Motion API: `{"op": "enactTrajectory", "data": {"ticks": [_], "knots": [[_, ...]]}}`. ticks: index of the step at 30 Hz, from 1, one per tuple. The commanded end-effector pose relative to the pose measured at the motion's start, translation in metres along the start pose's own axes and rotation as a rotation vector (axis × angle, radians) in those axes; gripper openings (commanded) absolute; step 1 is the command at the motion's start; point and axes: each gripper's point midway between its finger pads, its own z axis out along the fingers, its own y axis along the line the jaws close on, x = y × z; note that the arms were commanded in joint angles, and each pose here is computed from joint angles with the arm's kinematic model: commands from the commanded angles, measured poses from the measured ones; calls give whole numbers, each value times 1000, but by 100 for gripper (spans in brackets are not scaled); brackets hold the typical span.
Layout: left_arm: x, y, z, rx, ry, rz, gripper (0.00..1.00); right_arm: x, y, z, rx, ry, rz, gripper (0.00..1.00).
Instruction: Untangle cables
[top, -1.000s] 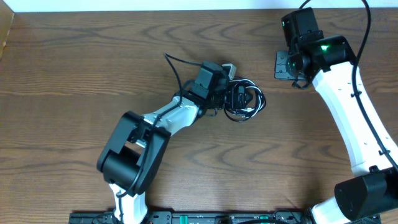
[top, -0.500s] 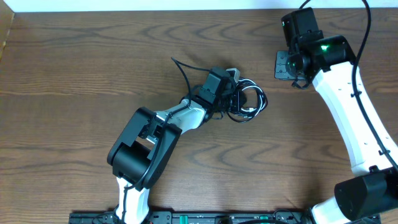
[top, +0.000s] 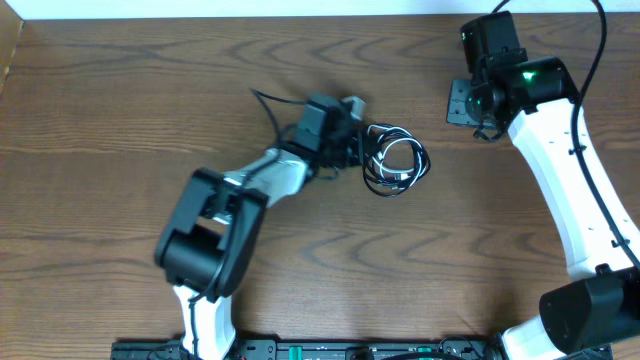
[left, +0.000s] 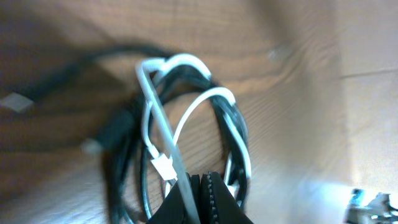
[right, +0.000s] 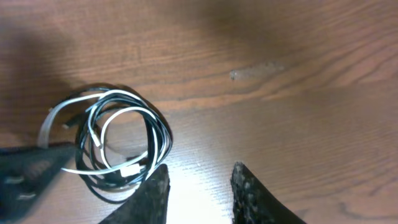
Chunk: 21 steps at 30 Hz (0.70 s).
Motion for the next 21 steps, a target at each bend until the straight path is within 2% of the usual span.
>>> {"op": "enactTrajectory", "data": {"ticks": [1, 8, 14, 21], "knots": [[-26, -37, -40, 125, -48, 48, 8, 16, 6, 15, -25, 46, 11, 34], [-52, -66, -86, 153, -145, 98, 12, 59, 36, 59, -159, 141, 19, 37], [-48, -70, -89, 157, -131, 92, 12, 86, 66, 82, -281, 160, -10, 37], [-50, -74, -93, 165, -139, 100, 12, 102, 83, 90, -314, 160, -9, 35]]}}
